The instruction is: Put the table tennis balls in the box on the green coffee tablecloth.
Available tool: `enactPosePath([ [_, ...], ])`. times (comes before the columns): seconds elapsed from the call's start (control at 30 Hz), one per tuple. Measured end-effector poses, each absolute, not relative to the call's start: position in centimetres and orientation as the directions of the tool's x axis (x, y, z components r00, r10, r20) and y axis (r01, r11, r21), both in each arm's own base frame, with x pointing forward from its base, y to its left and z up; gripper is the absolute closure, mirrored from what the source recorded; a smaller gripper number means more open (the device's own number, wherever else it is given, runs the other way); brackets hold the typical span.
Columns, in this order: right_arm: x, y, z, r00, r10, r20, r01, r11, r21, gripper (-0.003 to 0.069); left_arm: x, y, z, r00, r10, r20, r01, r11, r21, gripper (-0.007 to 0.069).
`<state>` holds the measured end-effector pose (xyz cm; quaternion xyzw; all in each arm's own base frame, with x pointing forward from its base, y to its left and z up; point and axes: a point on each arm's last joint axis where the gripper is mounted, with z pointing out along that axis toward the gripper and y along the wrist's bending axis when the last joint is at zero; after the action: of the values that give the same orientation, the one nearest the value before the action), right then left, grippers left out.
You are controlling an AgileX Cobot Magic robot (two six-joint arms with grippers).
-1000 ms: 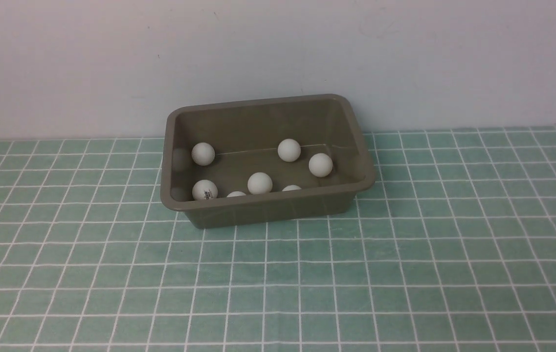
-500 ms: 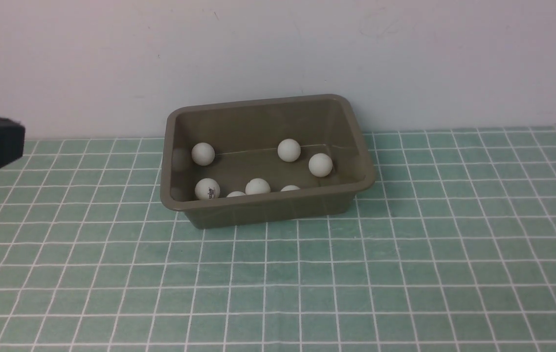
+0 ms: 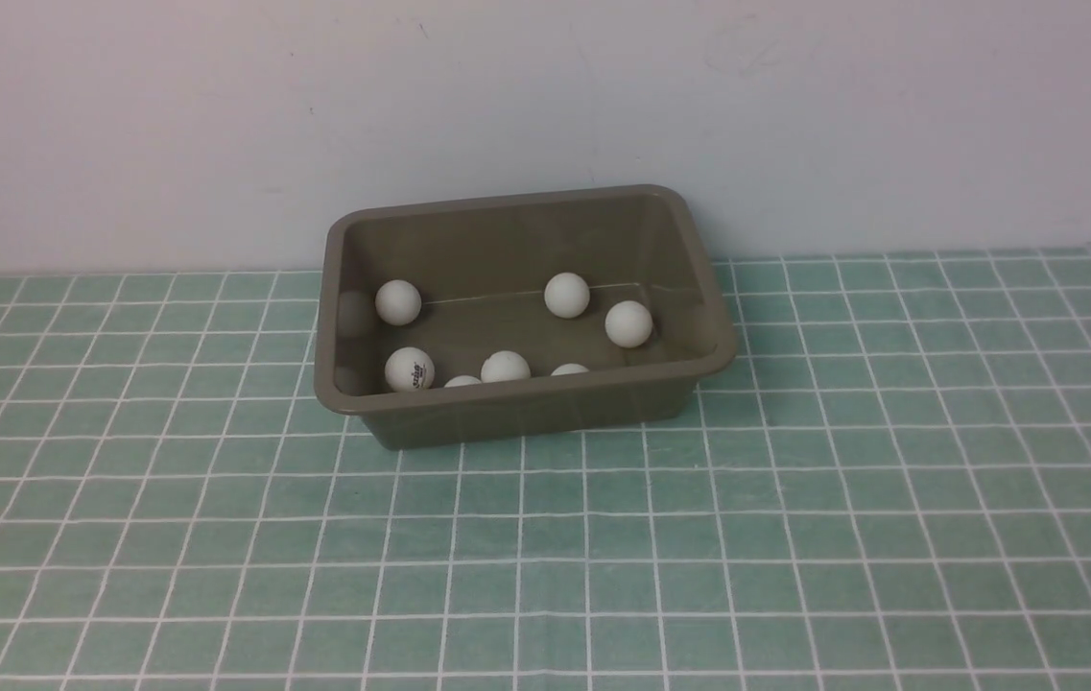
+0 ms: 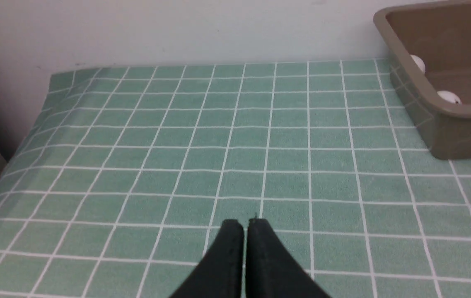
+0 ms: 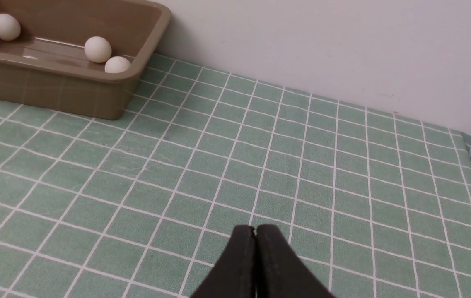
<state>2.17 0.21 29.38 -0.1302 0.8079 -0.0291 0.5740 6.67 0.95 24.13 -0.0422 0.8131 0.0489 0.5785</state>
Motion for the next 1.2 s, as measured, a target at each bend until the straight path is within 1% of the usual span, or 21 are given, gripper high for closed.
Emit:
enactPosePath([
  [0.1, 2.2, 0.2, 29.4, -0.307, -0.244, -0.920, -0.177, 0.964, -0.197, 0.0675, 5.7, 0.8, 21.5, -0.309, -0.018, -0.951, -0.129, 0.991, 0.023, 0.0629],
  [0.37, 2.2, 0.2, 29.4, -0.307, -0.244, -0.920, -0.177, 0.964, -0.197, 0.0675, 5.0, 0.8, 18.7, -0.289, -0.019, -0.957, -0.130, 0.991, 0.019, 0.0629],
  [0.7, 2.2, 0.2, 29.4, -0.309, -0.243, -0.920, -0.177, 0.965, -0.196, 0.0675, 5.0, 0.8, 17.0, -0.349, -0.027, -0.937, -0.130, 0.991, 0.020, 0.0629],
  [1.2, 2.2, 0.2, 29.4, -0.309, -0.243, -0.920, -0.177, 0.965, -0.196, 0.0675, 5.1, 0.8, 17.0, -0.337, -0.025, -0.941, -0.129, 0.991, 0.020, 0.0629],
])
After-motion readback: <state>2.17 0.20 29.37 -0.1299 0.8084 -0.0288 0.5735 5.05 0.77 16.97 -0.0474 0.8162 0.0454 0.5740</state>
